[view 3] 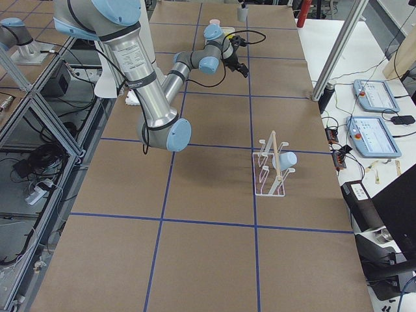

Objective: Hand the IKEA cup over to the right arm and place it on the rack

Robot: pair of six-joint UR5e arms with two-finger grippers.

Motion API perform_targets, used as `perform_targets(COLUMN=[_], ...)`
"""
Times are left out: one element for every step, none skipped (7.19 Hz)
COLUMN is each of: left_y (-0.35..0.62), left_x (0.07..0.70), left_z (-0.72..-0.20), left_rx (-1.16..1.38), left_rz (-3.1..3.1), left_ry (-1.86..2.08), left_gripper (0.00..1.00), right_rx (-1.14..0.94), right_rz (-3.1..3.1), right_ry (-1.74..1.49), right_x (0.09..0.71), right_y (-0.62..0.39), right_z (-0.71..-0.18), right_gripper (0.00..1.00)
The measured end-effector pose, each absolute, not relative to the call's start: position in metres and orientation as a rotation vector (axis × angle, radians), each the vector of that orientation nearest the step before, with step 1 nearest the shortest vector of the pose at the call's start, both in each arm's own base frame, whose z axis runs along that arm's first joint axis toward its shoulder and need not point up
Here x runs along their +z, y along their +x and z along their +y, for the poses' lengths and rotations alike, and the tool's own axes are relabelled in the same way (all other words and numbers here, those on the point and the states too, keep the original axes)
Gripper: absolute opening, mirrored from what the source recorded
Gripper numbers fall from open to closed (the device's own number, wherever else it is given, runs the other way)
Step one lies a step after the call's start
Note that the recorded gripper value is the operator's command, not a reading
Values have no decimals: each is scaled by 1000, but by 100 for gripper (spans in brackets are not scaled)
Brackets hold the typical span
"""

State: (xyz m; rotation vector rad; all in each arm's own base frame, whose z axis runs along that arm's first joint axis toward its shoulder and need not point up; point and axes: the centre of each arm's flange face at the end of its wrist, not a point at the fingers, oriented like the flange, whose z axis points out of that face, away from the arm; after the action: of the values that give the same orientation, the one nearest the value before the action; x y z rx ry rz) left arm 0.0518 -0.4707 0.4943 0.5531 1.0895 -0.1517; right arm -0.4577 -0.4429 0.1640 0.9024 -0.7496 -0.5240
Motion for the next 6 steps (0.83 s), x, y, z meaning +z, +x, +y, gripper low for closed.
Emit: perform_targets(left_y=[60, 80, 108, 141, 178, 217], left_x=[449, 407, 366, 324, 286, 256], left_z=[-465, -456, -453, -455, -456, -452], left_rx=[-283, -385, -488, -584, -657, -701], left_rz=[1195, 1304, 1410, 1505, 1578, 1629], left_ry=[484, 384, 249, 96, -33, -117], left_gripper=[0, 0, 0, 0, 0, 0], right_rx=[-504, -491, -478, -468, -467, -485], right_rz=[-755, -763, -783, -807, -824, -833], right_ry=[935, 962, 998, 1040, 1072, 1106], right_x=[162, 160, 156, 153, 152, 152], right_y=[-463, -468, -474, -482, -490, -495], right_z=[-440, -435, -426, -416, -408, -404], right_gripper=[100, 100, 100, 100, 100, 99])
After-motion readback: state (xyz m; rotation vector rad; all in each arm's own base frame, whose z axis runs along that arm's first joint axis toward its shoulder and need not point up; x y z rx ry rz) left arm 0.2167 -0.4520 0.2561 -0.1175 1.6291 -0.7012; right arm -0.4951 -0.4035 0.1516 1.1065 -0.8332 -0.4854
